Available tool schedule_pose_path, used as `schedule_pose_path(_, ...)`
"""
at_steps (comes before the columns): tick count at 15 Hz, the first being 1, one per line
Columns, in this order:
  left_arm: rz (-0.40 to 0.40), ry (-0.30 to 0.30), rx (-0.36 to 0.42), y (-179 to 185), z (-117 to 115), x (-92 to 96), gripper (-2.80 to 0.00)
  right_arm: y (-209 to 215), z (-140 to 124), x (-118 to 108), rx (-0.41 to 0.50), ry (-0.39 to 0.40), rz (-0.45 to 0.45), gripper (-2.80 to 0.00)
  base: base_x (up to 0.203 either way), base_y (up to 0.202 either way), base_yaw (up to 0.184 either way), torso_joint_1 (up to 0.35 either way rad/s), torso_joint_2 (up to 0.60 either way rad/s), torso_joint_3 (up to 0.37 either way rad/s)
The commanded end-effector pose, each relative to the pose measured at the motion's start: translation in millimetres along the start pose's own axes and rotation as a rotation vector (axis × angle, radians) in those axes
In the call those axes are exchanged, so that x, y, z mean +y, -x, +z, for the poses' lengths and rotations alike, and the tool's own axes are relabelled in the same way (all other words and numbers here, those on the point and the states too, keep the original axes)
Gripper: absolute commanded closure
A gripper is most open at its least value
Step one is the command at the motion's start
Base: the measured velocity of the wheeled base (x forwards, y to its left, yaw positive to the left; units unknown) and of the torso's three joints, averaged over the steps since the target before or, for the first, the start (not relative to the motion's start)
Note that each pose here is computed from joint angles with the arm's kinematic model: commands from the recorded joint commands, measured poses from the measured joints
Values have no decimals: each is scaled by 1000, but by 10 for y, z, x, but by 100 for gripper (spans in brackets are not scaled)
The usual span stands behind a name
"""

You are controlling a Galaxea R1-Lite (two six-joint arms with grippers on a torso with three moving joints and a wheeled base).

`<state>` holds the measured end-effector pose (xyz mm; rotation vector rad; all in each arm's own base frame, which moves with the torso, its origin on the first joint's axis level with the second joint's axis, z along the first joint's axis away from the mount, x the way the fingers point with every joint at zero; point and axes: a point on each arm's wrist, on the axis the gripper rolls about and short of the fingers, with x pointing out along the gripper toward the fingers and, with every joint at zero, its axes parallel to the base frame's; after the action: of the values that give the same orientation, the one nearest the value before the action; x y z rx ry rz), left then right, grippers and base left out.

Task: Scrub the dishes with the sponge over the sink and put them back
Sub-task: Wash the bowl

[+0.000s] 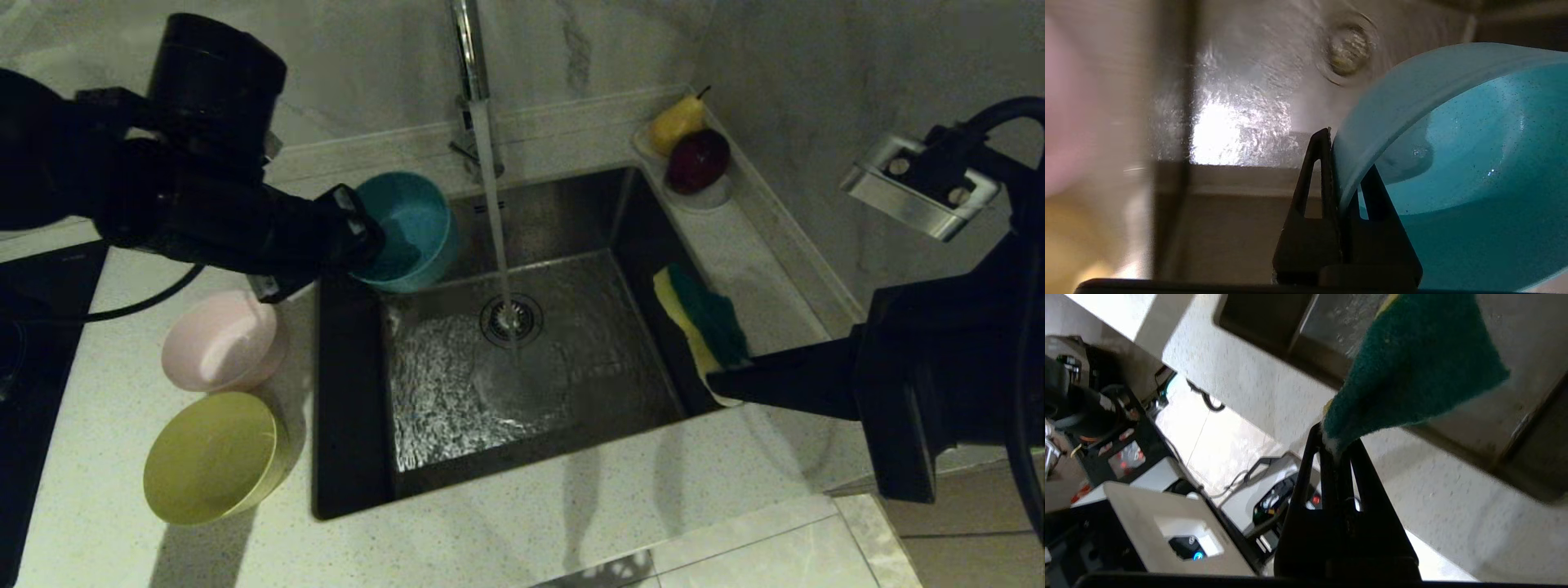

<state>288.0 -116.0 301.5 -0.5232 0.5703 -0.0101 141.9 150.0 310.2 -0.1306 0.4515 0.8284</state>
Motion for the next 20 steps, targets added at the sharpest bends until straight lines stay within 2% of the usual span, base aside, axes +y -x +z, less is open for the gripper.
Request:
schedule_pose_path(1, 1, -42, 53, -277, -237, -153, 0, 13, 1, 1, -9, 1, 1, 0, 0, 0, 0, 0, 0, 0)
schedule_pose_path(3, 16, -72, 60, -389, -374, -255, 0, 40, -1, 3, -13, -1, 2, 0, 0, 0, 0, 0, 0, 0)
schedule_pose_path(7, 37, -90, 78, -553, -495, -309, 0, 46, -42, 6, -3, 1, 22, 0, 0, 0, 0, 0, 0, 0)
schedule_pose_path(20, -3, -58, 13, -825, -425, -470, 0, 86, -38, 11, -13, 1, 38, 0, 0, 0, 0, 0, 0, 0)
